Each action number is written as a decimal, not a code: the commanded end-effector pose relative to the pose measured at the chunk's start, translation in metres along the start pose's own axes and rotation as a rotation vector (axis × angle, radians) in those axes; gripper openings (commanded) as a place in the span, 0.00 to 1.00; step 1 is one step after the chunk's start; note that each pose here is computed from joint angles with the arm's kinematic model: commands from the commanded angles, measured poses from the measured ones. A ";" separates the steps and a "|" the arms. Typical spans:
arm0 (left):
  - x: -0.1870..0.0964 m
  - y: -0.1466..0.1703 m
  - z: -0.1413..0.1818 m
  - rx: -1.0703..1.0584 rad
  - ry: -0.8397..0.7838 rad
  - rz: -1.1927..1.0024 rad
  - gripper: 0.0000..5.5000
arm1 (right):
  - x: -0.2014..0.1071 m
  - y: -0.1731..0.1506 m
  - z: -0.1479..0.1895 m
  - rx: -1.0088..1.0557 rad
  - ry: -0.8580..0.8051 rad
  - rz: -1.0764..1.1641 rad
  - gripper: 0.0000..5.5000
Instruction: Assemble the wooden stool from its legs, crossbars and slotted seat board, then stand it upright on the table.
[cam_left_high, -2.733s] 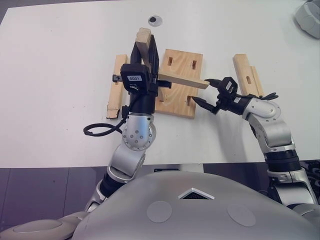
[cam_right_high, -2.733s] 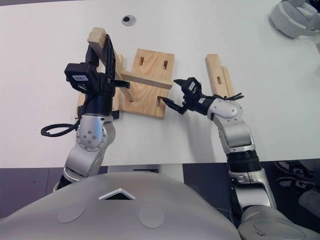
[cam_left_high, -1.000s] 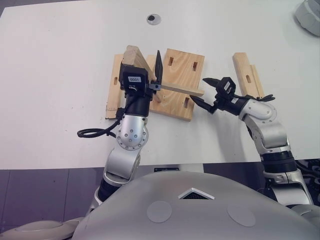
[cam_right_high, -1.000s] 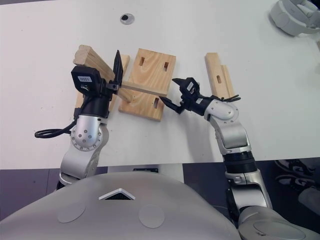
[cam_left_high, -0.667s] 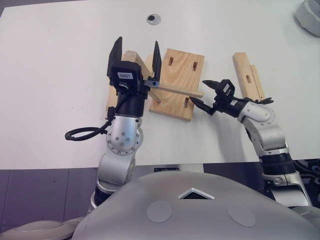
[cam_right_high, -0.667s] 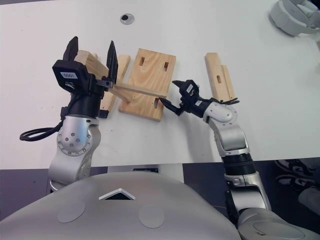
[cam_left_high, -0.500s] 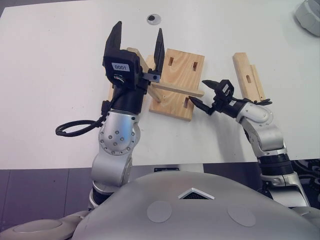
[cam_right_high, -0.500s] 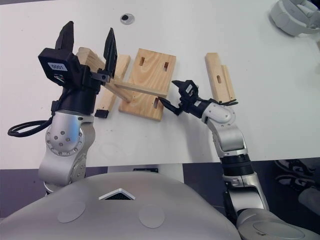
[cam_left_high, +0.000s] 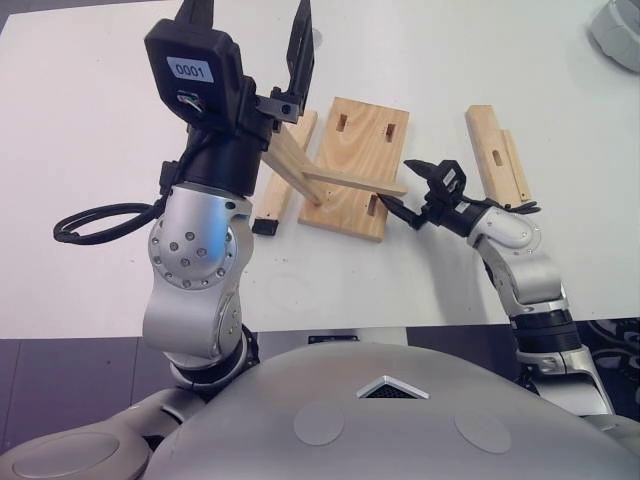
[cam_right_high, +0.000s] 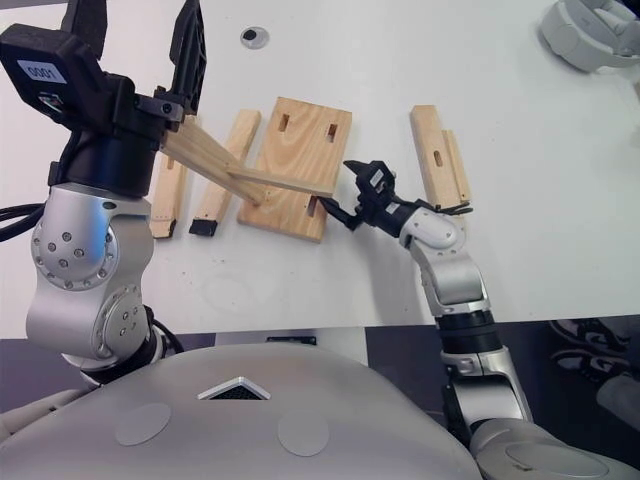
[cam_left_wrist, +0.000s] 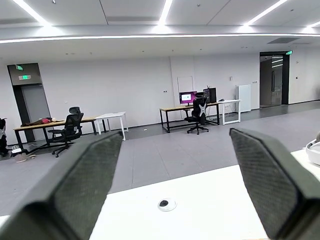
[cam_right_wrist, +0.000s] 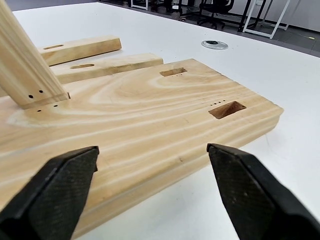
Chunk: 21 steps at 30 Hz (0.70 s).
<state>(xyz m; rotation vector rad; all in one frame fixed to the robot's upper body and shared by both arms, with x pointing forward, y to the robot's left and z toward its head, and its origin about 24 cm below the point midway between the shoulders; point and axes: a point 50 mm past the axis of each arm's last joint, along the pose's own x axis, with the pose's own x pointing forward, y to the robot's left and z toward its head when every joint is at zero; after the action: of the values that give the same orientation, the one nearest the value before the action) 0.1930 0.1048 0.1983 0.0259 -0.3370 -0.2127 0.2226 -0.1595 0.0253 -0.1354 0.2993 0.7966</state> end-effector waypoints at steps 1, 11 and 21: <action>0.000 0.002 -0.012 -0.040 0.062 0.000 0.72 | 0.000 -0.002 -0.002 -0.006 0.008 -0.012 0.73; 0.026 0.006 -0.018 -0.215 0.210 -0.129 0.72 | -0.002 0.004 -0.010 0.012 0.010 -0.038 0.73; 0.023 0.003 -0.044 -0.319 0.359 -0.149 0.72 | 0.000 0.002 -0.011 0.012 0.007 -0.047 0.73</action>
<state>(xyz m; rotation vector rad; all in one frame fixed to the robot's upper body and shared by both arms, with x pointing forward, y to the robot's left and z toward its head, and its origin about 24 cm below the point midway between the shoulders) 0.2232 0.1051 0.1958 -0.2007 -0.1340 -0.3980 0.2182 -0.1603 0.0176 -0.1379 0.2973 0.7533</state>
